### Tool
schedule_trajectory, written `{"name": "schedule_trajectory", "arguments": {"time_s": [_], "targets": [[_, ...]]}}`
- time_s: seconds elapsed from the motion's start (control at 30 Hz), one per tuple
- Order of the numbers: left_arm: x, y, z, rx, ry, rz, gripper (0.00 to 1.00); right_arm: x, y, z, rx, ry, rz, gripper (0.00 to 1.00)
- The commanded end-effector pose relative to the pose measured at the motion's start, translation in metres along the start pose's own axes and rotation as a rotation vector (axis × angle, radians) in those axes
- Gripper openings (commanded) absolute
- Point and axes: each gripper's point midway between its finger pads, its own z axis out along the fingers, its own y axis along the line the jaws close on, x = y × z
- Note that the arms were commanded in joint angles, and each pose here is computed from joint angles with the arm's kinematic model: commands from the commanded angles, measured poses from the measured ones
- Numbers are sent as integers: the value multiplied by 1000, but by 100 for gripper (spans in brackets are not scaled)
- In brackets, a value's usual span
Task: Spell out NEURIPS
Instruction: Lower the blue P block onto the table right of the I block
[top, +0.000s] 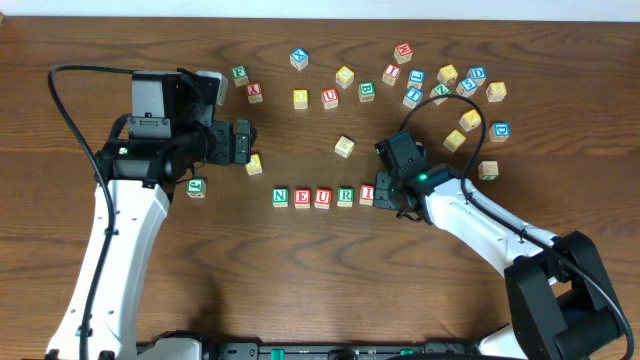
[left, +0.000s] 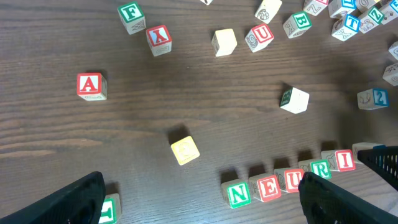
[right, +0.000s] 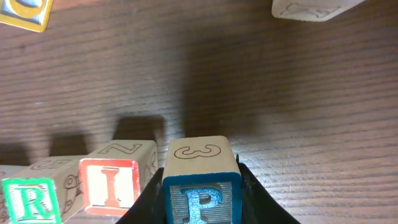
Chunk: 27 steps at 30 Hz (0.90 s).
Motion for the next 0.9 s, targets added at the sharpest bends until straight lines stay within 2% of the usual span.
{"name": "schedule_trajectory", "arguments": {"time_s": [0.0, 0.87], "targets": [[-10, -3, -8, 9, -32, 12, 98, 10, -6, 7, 19, 13, 18, 16], [-10, -3, -8, 9, -32, 12, 98, 7, 6, 10, -46, -6, -73, 19]]}}
